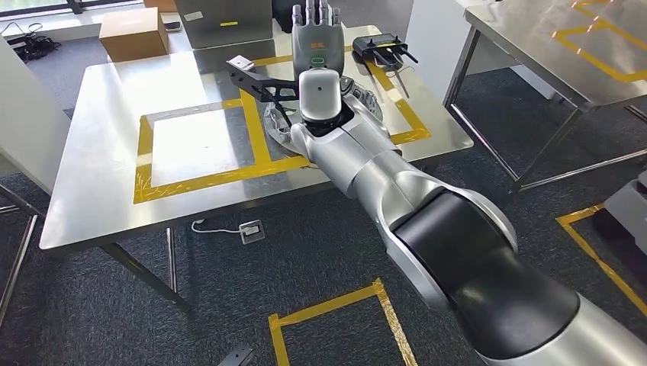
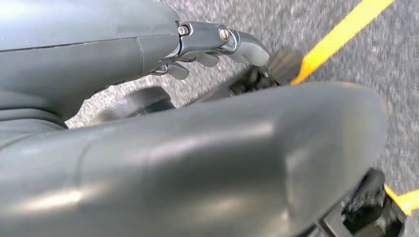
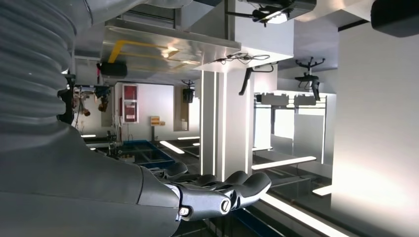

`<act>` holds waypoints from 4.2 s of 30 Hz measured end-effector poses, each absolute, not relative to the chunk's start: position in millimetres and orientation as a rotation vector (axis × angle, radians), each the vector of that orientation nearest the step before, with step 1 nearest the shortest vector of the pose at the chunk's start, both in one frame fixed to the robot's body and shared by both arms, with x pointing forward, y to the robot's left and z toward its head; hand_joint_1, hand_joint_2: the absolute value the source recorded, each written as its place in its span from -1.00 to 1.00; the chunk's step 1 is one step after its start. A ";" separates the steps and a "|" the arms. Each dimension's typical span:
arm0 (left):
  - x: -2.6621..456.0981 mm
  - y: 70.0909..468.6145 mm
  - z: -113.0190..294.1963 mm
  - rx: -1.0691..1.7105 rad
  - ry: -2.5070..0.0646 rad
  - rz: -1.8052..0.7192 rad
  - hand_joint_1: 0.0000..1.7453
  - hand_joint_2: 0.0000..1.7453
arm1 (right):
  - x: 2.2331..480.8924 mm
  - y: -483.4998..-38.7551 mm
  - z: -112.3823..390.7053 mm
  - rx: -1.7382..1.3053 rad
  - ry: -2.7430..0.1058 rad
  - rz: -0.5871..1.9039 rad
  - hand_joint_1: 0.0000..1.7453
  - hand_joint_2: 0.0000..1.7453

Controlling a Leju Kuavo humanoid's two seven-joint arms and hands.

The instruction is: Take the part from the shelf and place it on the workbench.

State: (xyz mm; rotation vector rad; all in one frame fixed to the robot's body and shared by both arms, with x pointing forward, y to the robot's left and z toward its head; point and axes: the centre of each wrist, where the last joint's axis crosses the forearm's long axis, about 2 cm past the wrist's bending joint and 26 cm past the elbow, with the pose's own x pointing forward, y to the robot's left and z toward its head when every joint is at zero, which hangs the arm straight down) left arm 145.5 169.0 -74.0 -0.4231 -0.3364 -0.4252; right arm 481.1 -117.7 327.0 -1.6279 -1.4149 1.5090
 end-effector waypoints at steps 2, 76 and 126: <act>145.0 168.2 -73.9 -0.424 -0.334 -0.426 -1.00 -1.00 | 481.0 -118.6 324.5 -1.623 -1.411 1.513 -1.00 1.00; 147.1 168.4 -73.3 -0.424 -0.339 -0.423 -1.00 -1.00 | 478.6 -121.4 307.8 -1.606 -1.363 1.579 -1.00 -1.00; 138.0 182.8 -79.6 -0.402 -0.281 -0.371 -1.00 -1.00 | 125.2 -211.6 -87.4 -0.586 -0.423 1.264 -1.00 -1.00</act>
